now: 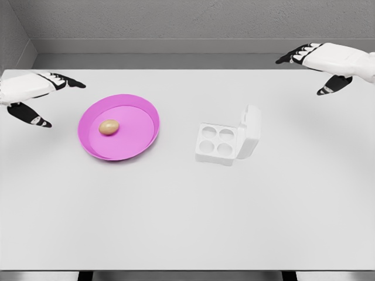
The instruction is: Pack egg into the box and close the box lid
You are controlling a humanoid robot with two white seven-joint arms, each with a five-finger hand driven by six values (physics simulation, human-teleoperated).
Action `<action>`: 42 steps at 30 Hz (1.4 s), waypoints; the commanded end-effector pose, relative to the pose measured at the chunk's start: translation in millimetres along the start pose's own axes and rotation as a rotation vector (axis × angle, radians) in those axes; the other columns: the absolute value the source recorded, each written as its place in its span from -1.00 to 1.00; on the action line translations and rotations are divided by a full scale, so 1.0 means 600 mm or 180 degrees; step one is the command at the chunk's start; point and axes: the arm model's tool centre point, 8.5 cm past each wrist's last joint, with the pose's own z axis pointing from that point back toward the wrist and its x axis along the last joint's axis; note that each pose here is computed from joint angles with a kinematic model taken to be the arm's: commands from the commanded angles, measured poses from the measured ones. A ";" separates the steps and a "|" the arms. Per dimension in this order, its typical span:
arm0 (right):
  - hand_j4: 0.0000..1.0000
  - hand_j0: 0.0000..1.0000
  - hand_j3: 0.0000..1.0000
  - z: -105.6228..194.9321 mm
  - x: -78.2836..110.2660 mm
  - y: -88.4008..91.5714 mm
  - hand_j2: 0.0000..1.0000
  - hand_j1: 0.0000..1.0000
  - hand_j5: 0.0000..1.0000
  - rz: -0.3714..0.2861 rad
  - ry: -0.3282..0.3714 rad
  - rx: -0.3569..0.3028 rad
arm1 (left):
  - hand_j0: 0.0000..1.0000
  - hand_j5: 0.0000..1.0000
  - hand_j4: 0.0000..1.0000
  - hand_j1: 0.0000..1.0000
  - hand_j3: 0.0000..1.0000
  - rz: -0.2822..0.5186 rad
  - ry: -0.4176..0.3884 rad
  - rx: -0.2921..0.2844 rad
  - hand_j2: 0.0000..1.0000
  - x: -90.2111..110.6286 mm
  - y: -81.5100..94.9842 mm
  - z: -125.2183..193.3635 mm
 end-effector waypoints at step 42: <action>1.00 1.00 1.00 0.084 0.098 0.116 1.00 1.00 1.00 0.0322 -0.0366 0.0613 | 0.78 0.78 0.78 0.78 0.78 -0.0003 -0.0159 -0.0416 0.78 0.029 -0.080 -0.169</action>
